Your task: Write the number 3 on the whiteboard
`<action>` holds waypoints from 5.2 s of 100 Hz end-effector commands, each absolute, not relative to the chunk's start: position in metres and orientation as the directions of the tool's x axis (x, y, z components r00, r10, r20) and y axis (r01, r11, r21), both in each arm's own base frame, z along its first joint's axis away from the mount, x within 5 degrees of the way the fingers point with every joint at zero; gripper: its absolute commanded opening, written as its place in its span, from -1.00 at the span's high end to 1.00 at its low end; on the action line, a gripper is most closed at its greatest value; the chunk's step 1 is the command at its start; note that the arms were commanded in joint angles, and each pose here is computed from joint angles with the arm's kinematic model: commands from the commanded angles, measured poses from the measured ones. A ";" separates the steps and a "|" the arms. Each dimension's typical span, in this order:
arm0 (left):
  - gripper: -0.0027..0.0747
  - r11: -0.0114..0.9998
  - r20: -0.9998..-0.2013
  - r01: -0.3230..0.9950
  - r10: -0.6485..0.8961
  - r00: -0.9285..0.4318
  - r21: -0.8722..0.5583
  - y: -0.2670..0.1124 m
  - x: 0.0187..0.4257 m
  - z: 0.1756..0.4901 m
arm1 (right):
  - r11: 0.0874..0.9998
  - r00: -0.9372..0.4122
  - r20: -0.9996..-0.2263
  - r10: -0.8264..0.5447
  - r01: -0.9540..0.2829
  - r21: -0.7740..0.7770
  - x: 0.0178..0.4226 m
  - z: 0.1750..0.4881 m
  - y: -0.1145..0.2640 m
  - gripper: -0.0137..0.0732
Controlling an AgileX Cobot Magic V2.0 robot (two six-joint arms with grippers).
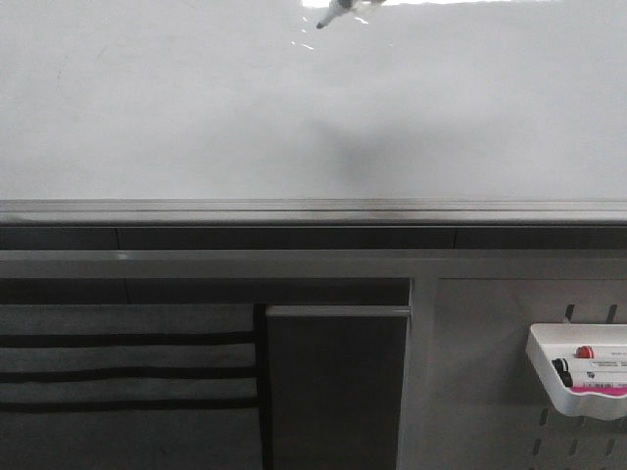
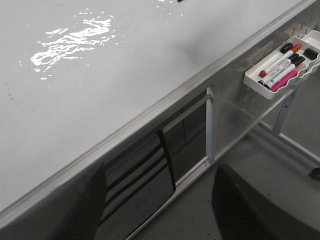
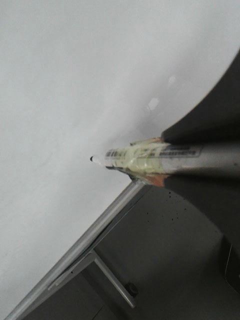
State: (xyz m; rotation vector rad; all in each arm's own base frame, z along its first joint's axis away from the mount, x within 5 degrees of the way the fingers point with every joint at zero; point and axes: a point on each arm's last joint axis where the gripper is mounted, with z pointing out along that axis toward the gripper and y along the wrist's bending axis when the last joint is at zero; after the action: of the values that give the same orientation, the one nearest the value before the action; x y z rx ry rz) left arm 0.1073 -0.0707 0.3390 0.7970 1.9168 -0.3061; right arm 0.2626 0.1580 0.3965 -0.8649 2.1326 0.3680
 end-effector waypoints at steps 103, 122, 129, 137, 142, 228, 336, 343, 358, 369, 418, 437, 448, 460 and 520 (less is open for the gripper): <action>-0.16 0.774 -0.917 0.623 0.324 -0.233 0.115 -0.071 0.109 0.354 | 0.806 -0.549 -0.730 -0.407 -0.592 -0.004 0.285 0.361 0.147 0.64; -0.16 0.774 -0.916 0.623 0.325 -0.235 0.115 -0.071 0.110 0.353 | 0.782 -0.452 -0.824 -0.343 -0.624 0.016 0.291 0.348 0.186 0.64; -0.16 0.774 -0.916 0.623 0.325 -0.235 0.115 -0.071 0.110 0.353 | 0.771 -0.457 -0.816 -0.354 -0.636 0.022 0.287 0.359 0.185 0.64; -0.16 0.774 -0.916 0.623 0.325 -0.235 0.115 -0.071 0.110 0.353 | 0.741 -0.400 -0.832 -0.384 -0.671 -0.019 0.267 0.376 0.178 0.64; -0.16 0.774 -0.916 0.623 0.323 -0.236 0.113 -0.071 0.110 0.353 | 0.704 -0.341 -0.847 -0.408 -0.708 -0.053 0.247 0.382 0.176 0.64; -0.16 0.774 -0.916 0.623 0.323 -0.236 0.113 -0.071 0.110 0.353 | 0.666 -0.304 -0.853 -0.425 -0.743 -0.067 0.165 0.369 0.132 0.64; -0.15 0.144 -0.737 0.961 0.671 0.080 0.236 -0.199 0.166 0.361 | 0.175 0.190 -0.694 -0.694 -0.891 -0.419 0.143 0.399 0.171 0.64; -0.15 0.140 -0.734 0.961 0.674 0.083 0.238 -0.202 0.169 0.361 | 0.182 0.192 -0.699 -0.689 -0.887 -0.424 0.144 0.399 0.171 0.64; -0.15 0.105 -0.719 0.957 0.683 0.129 0.272 -0.205 0.172 0.357 | 0.195 0.199 -0.708 -0.678 -0.879 -0.435 0.146 0.401 0.172 0.64; -0.15 0.082 -0.713 0.951 0.682 0.164 0.297 -0.206 0.171 0.357 | 0.199 0.201 -0.710 -0.675 -0.877 -0.438 0.146 0.402 0.172 0.64; 0.57 0.066 -0.719 0.947 0.668 0.192 0.314 -0.208 0.171 0.359 | 0.197 0.200 -0.709 -0.676 -0.878 -0.436 0.146 0.401 0.172 0.64; 0.86 0.070 -0.727 0.949 0.661 0.185 0.306 -0.208 0.171 0.359 | 0.197 0.200 -0.709 -0.676 -0.878 -0.436 0.146 0.401 0.172 0.64; 0.97 0.070 -0.727 0.949 0.661 0.185 0.306 -0.208 0.171 0.359 | 0.194 0.198 -0.707 -0.679 -0.880 -0.433 0.146 0.401 0.172 0.64; 0.98 0.070 -0.727 0.949 0.661 0.185 0.306 -0.208 0.171 0.359 | 0.191 0.197 -0.705 -0.681 -0.882 -0.431 0.145 0.401 0.172 0.64; 0.98 0.431 -0.805 0.867 0.590 -0.061 0.251 -0.169 0.216 0.367 | 0.484 0.029 -0.771 -0.636 -0.763 -0.428 0.121 0.431 0.118 -0.20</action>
State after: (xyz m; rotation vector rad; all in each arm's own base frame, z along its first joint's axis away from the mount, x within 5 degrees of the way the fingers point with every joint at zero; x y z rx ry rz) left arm 0.2009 -0.1849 0.3420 1.5107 1.7580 -0.3967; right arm 0.1320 0.1379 0.4057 -1.4090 1.6871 0.1564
